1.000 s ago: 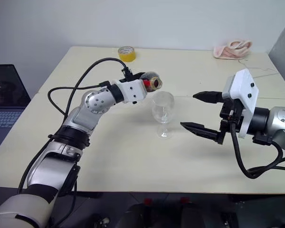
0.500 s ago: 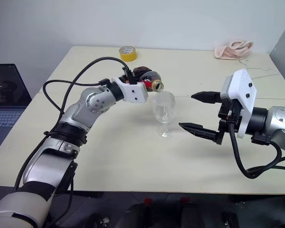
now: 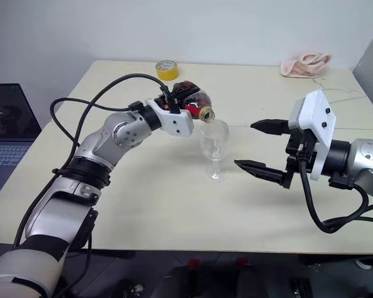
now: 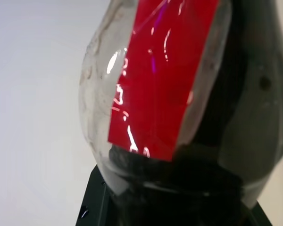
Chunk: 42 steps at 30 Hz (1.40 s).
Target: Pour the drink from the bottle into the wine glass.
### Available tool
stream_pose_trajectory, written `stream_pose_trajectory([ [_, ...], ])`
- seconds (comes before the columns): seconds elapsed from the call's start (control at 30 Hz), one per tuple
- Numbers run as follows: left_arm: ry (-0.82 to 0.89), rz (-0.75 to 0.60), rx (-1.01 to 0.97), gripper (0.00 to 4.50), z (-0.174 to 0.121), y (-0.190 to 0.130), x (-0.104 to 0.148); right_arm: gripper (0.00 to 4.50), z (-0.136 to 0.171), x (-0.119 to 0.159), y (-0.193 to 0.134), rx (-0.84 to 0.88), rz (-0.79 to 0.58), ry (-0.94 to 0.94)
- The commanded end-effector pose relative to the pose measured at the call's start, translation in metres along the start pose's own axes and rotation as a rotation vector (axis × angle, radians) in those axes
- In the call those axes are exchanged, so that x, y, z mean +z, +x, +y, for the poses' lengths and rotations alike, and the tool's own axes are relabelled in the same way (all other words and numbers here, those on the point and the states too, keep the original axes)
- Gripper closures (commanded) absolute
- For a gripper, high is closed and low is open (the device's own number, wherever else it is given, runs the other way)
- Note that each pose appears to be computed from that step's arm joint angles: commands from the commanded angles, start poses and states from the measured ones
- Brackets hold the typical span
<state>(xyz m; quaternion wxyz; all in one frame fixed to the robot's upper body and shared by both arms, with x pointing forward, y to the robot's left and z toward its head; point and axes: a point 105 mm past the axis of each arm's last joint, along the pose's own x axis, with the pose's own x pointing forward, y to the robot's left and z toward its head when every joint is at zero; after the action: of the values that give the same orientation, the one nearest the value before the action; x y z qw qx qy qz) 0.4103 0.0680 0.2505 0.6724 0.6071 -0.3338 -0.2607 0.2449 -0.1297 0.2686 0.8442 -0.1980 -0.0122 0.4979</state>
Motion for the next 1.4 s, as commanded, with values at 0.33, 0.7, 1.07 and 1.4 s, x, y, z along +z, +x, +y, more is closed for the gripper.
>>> stream_pose_trajectory([
  [0.33, 0.101, -0.054, 0.093, 3.38, 0.034, 0.004, 0.009, 0.0, 0.0, 0.008, -0.002, -0.018, -0.017, -0.043],
  [0.7, 0.182, -0.064, 0.103, 3.38, 0.041, 0.003, 0.01, 0.0, 0.0, 0.007, -0.002, -0.021, -0.019, -0.043],
  [1.07, 0.219, -0.058, 0.1, 3.38, 0.042, 0.002, 0.007, 0.0, -0.002, 0.007, -0.001, -0.023, -0.022, -0.043],
  [1.4, 0.215, -0.047, 0.103, 3.38, 0.042, 0.0, 0.004, 0.0, -0.002, 0.006, -0.002, -0.023, -0.022, -0.045],
])
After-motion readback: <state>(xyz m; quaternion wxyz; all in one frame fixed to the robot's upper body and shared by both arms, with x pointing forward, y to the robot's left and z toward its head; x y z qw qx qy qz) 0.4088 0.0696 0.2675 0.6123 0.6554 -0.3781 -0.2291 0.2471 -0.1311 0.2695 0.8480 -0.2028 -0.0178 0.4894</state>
